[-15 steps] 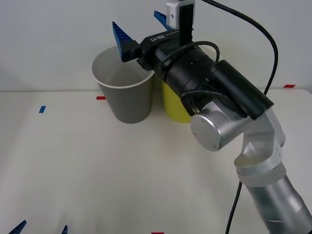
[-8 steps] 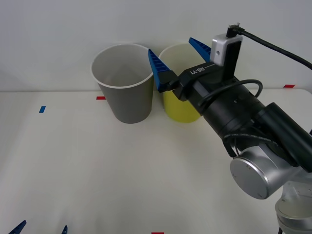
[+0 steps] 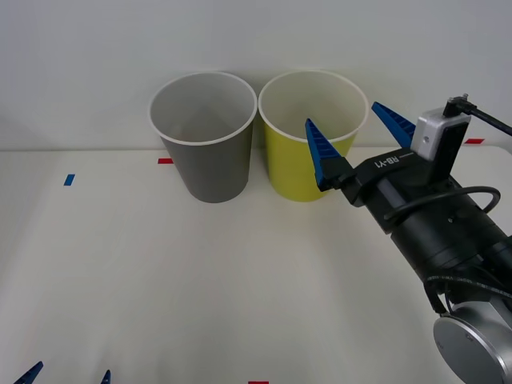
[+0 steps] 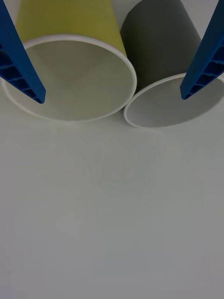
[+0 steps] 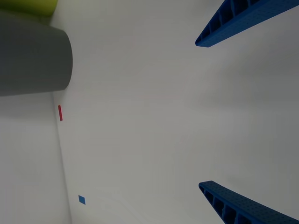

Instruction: Put cans in the gray bin and PET bottles in the light green bin.

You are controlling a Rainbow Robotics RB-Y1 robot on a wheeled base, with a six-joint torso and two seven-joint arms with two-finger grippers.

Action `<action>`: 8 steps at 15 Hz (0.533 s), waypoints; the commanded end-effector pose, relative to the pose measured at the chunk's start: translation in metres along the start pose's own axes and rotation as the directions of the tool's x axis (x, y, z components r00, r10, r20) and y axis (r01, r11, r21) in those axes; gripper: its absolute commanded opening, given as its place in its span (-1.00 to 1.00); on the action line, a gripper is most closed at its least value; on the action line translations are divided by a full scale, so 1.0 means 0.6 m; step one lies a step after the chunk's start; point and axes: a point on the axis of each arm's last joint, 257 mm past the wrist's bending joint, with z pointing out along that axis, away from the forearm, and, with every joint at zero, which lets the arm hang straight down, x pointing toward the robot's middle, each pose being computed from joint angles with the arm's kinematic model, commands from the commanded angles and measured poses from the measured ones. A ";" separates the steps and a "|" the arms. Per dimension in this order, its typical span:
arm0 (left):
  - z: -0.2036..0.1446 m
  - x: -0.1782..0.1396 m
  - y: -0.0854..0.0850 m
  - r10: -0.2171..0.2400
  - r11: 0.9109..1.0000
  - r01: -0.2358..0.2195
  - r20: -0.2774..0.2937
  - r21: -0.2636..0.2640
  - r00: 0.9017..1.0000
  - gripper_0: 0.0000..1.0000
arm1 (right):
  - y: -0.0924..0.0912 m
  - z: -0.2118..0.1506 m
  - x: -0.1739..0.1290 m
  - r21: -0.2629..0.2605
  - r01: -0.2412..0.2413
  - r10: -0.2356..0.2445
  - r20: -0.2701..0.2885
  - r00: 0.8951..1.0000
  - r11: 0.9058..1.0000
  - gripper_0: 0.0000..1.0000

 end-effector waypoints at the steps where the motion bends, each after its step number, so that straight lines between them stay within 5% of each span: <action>1: 0.000 0.000 0.000 0.000 1.000 0.000 0.000 0.000 1.000 1.00 | -0.025 -0.024 0.015 0.053 -0.012 0.012 0.005 1.000 0.999 1.00; 5: 0.000 0.000 0.000 0.000 1.000 0.000 0.000 0.000 1.000 1.00 | -0.070 -0.051 0.039 0.097 0.052 -0.047 -0.051 0.998 0.994 1.00; 8: 0.000 0.000 0.000 0.000 1.000 0.000 0.000 0.000 1.000 1.00 | -0.094 -0.077 0.068 0.168 0.023 -0.009 -0.082 0.997 0.986 1.00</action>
